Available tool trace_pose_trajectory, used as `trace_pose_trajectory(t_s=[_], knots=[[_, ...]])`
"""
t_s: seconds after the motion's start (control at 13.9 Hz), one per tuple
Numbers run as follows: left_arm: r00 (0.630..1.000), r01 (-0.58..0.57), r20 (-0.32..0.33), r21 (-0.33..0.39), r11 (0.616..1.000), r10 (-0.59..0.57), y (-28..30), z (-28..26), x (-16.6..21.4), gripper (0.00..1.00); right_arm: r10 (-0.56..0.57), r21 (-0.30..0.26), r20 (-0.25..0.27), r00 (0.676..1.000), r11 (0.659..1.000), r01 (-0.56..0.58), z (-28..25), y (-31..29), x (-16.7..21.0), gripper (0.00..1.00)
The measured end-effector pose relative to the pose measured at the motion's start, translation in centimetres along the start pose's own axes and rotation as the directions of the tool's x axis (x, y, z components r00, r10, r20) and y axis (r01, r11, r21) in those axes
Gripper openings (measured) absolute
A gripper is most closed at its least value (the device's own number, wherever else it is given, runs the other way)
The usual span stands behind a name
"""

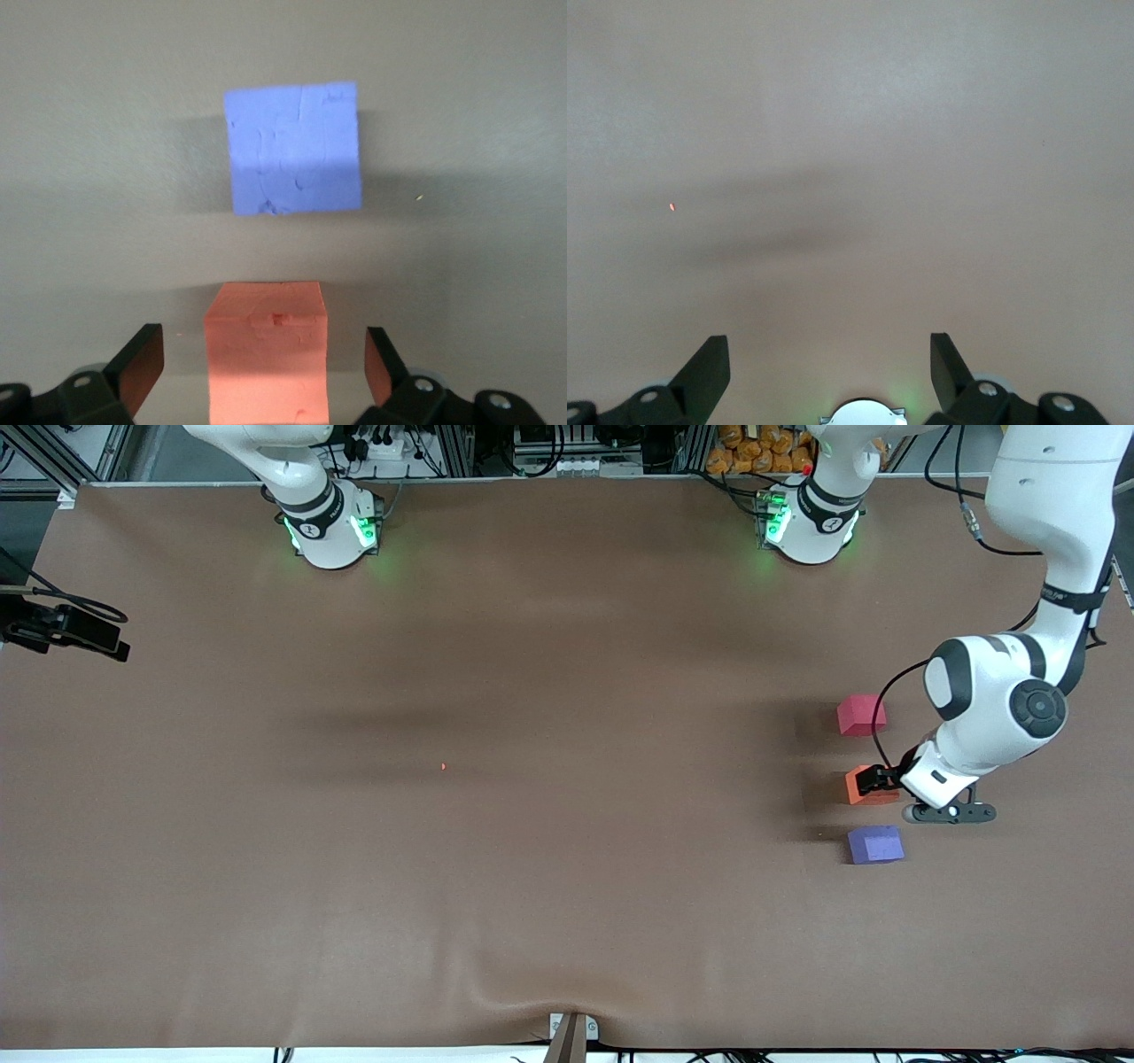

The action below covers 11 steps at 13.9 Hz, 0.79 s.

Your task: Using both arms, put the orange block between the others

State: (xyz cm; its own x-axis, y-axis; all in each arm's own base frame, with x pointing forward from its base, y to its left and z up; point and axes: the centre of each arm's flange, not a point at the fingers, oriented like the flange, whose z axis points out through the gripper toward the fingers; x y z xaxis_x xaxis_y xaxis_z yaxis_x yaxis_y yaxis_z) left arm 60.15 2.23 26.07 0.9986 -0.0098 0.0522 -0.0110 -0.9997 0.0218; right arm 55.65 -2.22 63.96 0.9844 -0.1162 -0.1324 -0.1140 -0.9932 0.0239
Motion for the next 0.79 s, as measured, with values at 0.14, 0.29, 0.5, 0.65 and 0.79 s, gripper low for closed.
trace_pose_trajectory(t_s=[0.14,0.29,0.5,0.65,0.79], knots=[[1.0,-0.001,0.012,0.0,1.0,0.001,0.0,-3.9,1.1,1.0,0.004,0.0,0.0,1.0,1.0,-0.004,0.0,0.2,0.0,1.0],[0.999,-0.002,0.032,0.0,1.0,0.002,0.0,-8.8,2.4,1.0,0.007,0.001,0.0,1.0,1.0,-0.007,0.0,0.4,0.0,1.0],[0.999,-0.003,0.042,-0.001,1.0,0.003,-0.1,-15.7,4.2,1.0,0.006,0.004,0.001,1.0,1.0,-0.006,0.0,0.3,0.0,1.0],[0.999,-0.003,0.047,-0.001,1.0,0.003,-0.1,-19.3,4.8,1.0,0.005,0.007,0.001,1.0,1.0,-0.005,0.0,0.3,0.0,1.0],[0.999,-0.003,0.043,-0.001,1.0,0.003,-0.1,-22.5,5.1,1.0,0.005,0.008,0.001,1.0,1.0,-0.005,0.0,0.3,0.0,1.0]])
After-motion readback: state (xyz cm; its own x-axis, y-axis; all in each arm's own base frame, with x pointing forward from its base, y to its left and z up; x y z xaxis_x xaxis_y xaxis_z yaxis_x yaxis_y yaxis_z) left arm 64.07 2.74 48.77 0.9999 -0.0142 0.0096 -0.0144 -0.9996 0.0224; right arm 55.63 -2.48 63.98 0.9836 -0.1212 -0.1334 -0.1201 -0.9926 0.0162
